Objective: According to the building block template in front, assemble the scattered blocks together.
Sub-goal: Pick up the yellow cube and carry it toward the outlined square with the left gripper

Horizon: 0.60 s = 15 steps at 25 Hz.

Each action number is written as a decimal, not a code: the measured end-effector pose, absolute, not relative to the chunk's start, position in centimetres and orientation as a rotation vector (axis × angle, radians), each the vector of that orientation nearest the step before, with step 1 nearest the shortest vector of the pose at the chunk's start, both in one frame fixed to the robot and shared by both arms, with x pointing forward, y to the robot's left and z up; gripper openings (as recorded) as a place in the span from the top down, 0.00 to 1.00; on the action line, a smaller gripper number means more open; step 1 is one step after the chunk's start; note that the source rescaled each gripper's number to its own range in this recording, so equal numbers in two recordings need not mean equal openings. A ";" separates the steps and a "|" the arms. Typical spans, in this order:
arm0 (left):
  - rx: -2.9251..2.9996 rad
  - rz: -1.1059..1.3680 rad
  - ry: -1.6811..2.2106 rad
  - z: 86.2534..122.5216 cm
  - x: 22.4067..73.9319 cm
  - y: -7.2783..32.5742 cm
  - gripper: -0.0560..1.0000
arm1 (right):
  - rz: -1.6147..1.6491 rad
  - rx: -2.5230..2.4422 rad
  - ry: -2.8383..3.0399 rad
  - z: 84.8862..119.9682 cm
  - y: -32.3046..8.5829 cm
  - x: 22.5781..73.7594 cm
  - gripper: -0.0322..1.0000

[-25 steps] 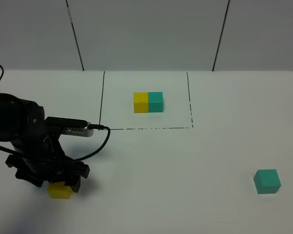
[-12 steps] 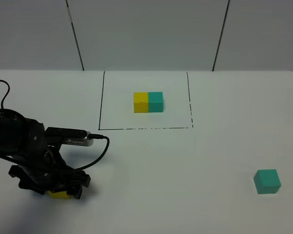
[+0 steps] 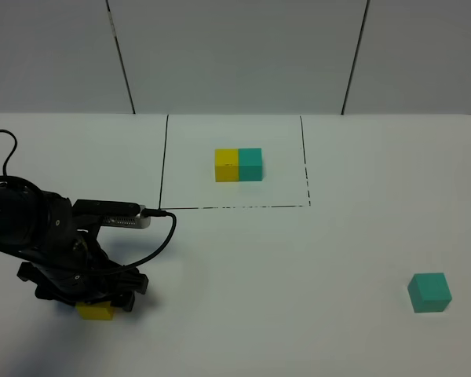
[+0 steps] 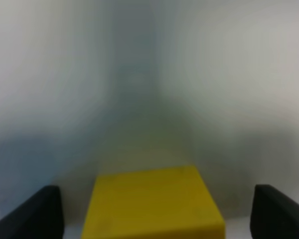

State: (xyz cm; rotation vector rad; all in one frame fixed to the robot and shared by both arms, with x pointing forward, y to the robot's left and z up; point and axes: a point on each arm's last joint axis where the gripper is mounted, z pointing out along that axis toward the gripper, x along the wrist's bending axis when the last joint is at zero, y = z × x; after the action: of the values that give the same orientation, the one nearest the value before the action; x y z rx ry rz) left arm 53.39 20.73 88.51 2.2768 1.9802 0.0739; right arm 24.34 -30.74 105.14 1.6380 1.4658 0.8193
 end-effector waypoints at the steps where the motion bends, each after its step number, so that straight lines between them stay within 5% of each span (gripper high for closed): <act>1: 2.277 0.074 1.980 88.5 53.4 20.7 0.31 | 0.819 1.638 1.466 105.1 -30.7 24.3 0.27; 15: 2.277 0.031 2.009 88.5 53.1 20.7 0.32 | 0.819 1.638 1.466 105.1 -30.7 24.3 0.27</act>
State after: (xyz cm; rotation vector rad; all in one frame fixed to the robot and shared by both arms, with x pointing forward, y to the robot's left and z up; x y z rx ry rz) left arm 53.13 20.67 88.51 2.2766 2.0087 0.0309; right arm 24.34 -30.74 105.14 1.6380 1.4658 0.8193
